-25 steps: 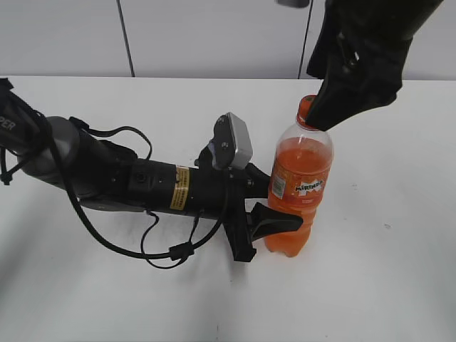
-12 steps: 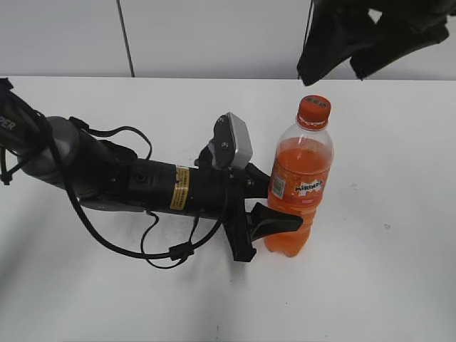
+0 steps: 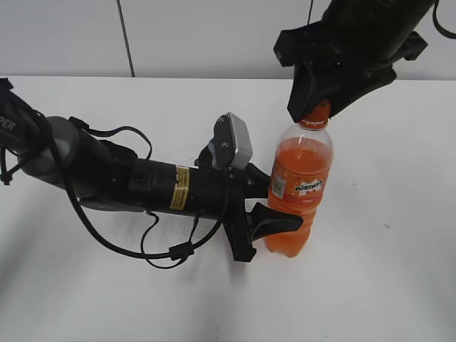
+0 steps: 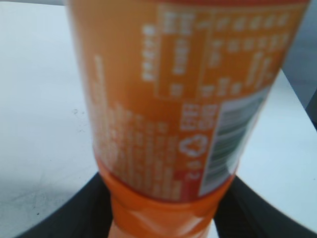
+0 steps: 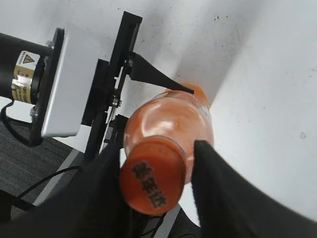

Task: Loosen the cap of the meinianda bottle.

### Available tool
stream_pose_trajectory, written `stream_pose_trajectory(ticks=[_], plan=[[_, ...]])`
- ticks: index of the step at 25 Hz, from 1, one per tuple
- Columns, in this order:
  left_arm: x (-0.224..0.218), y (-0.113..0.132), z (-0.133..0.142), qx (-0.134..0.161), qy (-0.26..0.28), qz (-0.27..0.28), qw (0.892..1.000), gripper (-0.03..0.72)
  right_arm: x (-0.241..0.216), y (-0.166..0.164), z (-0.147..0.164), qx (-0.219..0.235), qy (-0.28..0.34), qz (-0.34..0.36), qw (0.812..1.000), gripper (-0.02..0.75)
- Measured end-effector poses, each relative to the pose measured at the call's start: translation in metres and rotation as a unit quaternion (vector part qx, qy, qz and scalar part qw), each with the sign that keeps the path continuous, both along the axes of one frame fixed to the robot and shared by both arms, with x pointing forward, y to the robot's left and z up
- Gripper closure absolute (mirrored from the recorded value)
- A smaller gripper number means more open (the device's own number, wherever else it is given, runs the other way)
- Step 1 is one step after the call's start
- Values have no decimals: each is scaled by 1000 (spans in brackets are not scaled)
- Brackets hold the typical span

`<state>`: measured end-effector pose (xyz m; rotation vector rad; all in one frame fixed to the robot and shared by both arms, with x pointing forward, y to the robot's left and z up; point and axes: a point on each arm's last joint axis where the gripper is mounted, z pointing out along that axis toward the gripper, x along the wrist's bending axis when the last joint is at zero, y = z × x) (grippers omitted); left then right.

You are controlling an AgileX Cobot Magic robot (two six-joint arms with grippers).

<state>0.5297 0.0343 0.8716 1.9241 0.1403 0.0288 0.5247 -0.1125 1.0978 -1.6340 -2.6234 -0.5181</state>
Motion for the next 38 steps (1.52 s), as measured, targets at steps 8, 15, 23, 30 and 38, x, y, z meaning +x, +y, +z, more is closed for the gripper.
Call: stream_pose_trajectory(ticks=[8,15,23,30,38], plan=[[0,0,0,1,0,1,1000,325,0,0,0,-9,-20,61,998,456],[0,0,0,0,0,1,1000,325,0,1,0,-67,-122,408,902,458],[0,0,0,1,-1,0,1000,325,-1,1,0,-80,-148,501,849,458],[-1,0,0,2,-2,-4,1000,325,-6,-1,10,-65,-149,453,876,125],[-1,0,0,3,-2,-5,1000,325,-23,-14,40,-5,-104,155,982,216]])
